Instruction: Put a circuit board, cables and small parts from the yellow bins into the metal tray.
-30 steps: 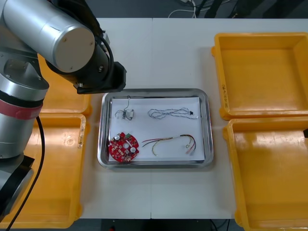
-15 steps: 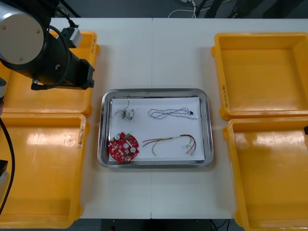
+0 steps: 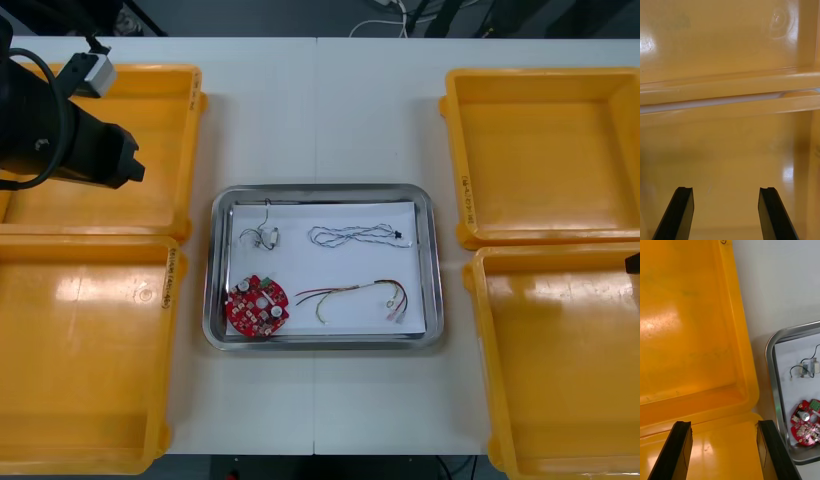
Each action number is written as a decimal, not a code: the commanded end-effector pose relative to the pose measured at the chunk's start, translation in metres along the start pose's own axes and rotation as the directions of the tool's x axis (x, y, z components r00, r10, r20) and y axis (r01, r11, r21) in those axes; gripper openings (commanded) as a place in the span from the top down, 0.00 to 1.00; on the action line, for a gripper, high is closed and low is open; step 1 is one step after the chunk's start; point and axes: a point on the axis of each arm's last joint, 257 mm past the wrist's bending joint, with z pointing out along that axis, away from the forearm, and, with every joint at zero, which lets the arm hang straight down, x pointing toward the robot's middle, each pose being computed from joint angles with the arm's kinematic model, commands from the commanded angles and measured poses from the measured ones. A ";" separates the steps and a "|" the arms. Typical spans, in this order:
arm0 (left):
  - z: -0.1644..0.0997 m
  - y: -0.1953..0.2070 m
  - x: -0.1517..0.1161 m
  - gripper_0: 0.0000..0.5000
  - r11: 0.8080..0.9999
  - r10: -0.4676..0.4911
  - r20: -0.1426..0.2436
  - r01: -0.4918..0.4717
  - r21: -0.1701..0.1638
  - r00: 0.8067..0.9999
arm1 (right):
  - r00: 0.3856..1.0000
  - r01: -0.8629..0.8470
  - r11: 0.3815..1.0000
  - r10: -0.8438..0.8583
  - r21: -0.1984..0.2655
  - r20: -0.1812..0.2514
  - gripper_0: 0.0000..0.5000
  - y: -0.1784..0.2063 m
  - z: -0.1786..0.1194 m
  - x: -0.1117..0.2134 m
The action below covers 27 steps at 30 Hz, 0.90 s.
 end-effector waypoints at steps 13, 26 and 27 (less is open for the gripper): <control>-0.018 0.056 0.043 0.00 0.995 0.013 -0.008 -0.013 -0.096 1.000 | 0.999 -0.012 1.000 0.012 0.003 0.042 0.00 0.000 -0.008 -0.012; -0.022 0.092 0.078 0.00 0.986 0.010 -0.050 -0.018 -0.164 0.999 | 0.999 -0.013 1.000 0.013 0.002 0.038 0.00 0.000 -0.008 -0.011; -0.022 0.097 0.081 0.00 0.983 0.020 -0.058 -0.030 -0.179 0.998 | 0.999 -0.013 1.000 0.013 0.002 0.038 0.00 0.000 -0.008 -0.011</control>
